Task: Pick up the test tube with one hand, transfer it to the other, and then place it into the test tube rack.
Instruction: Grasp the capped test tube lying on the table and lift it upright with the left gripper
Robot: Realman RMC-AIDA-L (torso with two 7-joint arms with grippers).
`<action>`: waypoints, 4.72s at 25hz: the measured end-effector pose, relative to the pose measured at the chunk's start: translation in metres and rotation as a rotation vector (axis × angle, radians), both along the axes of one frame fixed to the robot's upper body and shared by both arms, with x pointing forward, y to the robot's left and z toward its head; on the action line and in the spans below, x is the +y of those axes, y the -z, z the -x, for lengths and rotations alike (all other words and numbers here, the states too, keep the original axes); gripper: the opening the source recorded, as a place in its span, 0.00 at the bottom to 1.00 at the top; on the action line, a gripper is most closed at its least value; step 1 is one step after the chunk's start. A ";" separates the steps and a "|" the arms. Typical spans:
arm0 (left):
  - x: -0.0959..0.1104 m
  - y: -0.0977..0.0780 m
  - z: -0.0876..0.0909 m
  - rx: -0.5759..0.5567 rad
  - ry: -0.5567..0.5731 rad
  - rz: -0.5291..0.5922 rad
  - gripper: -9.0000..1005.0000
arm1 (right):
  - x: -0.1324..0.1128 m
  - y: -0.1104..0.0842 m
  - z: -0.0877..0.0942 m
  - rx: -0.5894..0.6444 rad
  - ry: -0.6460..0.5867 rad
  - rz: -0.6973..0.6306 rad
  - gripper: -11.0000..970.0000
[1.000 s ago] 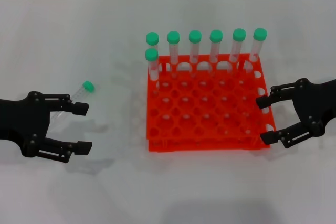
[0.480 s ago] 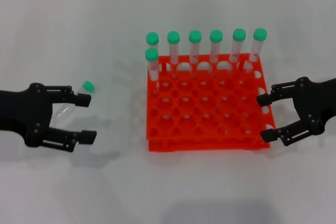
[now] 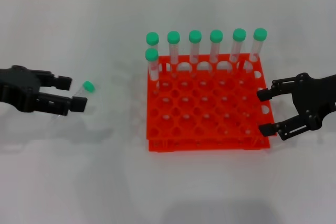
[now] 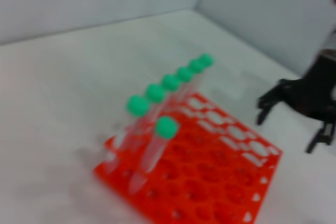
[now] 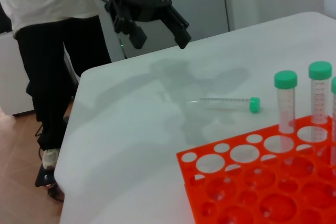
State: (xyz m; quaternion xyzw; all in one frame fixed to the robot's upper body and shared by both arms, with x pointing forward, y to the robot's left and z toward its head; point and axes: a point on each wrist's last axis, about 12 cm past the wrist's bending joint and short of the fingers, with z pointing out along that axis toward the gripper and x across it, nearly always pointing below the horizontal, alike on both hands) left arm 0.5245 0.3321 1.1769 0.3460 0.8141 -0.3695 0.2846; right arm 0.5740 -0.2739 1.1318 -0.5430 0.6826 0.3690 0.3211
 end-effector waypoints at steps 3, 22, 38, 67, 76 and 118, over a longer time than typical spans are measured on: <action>0.004 -0.006 -0.006 0.072 -0.066 -0.060 0.87 | 0.000 0.000 -0.001 -0.005 0.003 0.001 0.90; 0.012 0.020 -0.041 0.253 -0.271 -0.419 0.87 | 0.005 -0.003 -0.004 -0.026 0.001 0.001 0.90; -0.015 0.052 -0.059 0.296 -0.232 -0.504 0.87 | 0.015 -0.003 -0.006 -0.041 -0.012 0.001 0.90; -0.024 0.058 -0.065 0.293 -0.246 -0.538 0.51 | 0.015 -0.004 -0.008 -0.062 0.002 0.004 0.90; -0.029 0.062 -0.067 0.312 -0.231 -0.573 0.52 | 0.014 -0.004 -0.009 -0.069 0.013 0.008 0.90; -0.024 -0.017 -0.061 -0.542 -0.309 0.154 0.21 | 0.018 -0.004 -0.009 -0.088 0.051 -0.035 0.90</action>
